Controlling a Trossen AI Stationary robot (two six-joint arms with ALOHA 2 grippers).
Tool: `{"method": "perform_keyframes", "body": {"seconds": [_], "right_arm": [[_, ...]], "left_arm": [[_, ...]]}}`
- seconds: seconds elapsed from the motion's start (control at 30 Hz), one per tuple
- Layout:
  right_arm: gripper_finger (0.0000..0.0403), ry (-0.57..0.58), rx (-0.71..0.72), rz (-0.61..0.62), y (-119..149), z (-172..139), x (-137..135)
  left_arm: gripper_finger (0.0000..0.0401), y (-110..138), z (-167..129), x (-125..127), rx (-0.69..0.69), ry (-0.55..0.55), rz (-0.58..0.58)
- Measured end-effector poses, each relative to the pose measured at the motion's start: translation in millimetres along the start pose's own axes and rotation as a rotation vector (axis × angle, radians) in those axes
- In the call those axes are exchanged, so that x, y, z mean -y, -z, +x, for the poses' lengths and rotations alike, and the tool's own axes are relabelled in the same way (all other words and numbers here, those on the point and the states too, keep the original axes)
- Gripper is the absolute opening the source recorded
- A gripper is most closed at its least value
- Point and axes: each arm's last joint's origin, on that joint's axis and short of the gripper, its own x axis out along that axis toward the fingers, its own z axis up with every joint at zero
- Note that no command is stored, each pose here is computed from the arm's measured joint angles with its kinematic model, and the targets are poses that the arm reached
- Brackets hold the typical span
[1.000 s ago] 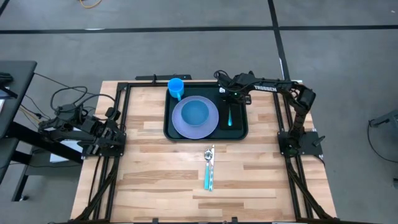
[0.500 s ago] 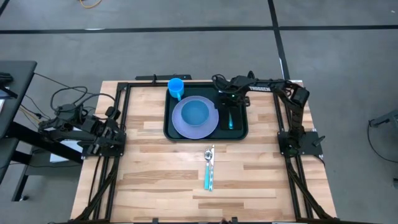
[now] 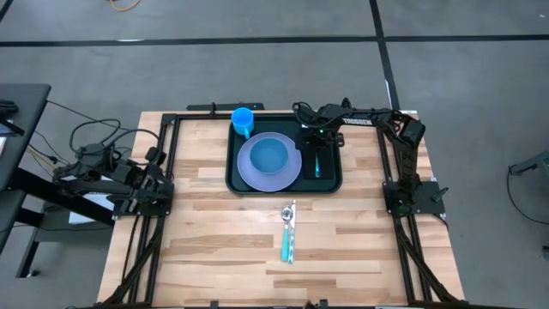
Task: Set up tray
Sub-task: Put the blue fork on the black napkin, then put the blue spoon on the black napkin to the left of the blue fork
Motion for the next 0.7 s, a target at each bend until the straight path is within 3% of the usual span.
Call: {"method": "perform_keyframes", "body": {"seconds": [0.5,0.7], "right_arm": [[0.0037,-0.002,-0.003,-0.003,1.2,-0.6,-0.7],[0.0038,0.008,-0.009,-0.026,11.0,-23.2,-4.0]], "left_arm": [[0.0133,0.1,0.0,0.1,-0.001,0.002,0.0],[0.0133,0.1,0.0,0.1,-0.001,0.001,0.0]]}}
